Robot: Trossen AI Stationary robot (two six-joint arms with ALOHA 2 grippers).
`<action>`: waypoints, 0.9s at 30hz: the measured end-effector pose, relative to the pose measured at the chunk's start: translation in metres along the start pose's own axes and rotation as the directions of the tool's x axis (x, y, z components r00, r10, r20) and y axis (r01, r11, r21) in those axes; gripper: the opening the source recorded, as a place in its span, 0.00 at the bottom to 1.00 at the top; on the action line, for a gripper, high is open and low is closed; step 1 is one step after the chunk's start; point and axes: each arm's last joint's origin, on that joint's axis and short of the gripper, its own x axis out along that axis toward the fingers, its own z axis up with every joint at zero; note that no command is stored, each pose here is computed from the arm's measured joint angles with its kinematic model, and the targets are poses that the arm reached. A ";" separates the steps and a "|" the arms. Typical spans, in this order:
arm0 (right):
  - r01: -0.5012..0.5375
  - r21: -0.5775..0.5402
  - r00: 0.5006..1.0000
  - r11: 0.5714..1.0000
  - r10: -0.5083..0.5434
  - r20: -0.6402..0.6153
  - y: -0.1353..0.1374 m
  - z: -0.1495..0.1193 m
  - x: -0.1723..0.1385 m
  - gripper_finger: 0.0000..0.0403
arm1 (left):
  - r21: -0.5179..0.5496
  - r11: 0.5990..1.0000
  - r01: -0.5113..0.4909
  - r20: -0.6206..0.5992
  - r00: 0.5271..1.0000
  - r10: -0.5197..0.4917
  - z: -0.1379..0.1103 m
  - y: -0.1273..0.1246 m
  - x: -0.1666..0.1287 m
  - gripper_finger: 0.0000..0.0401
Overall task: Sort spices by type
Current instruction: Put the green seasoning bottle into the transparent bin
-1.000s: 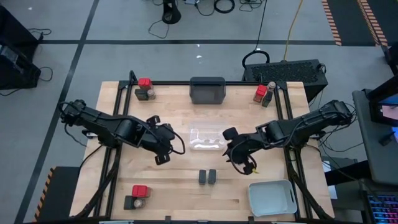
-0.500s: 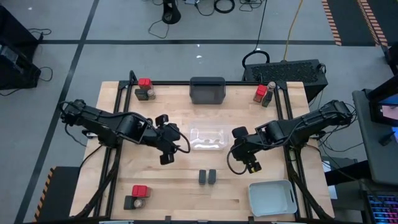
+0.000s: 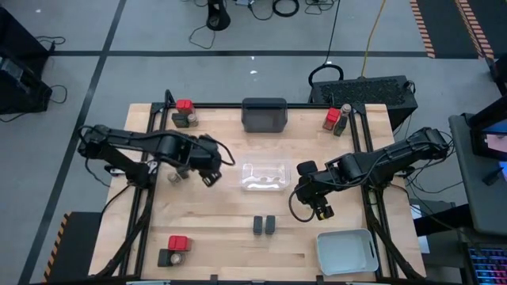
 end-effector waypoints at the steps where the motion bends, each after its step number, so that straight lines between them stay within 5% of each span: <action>1: 0.000 0.000 1.000 1.000 0.000 0.000 0.000 0.000 0.000 0.39 | -0.033 0.999 -0.033 -0.024 0.999 0.032 0.000 0.005 0.001 0.52; 5: 0.000 0.000 1.000 1.000 0.000 0.000 0.000 0.000 0.000 0.39 | -0.125 0.985 -0.117 -0.085 0.991 0.107 0.005 0.021 0.005 0.52; 12: 0.000 0.000 1.000 1.000 0.000 -0.001 0.000 0.000 0.000 0.39 | -0.232 0.964 -0.130 -0.166 0.982 0.092 0.016 0.037 0.015 0.52; 27: 0.002 -0.003 0.998 1.000 -0.002 -0.056 0.000 -0.005 0.000 0.39 | -0.230 0.950 -0.212 -0.480 0.874 0.078 -0.012 0.071 0.070 0.52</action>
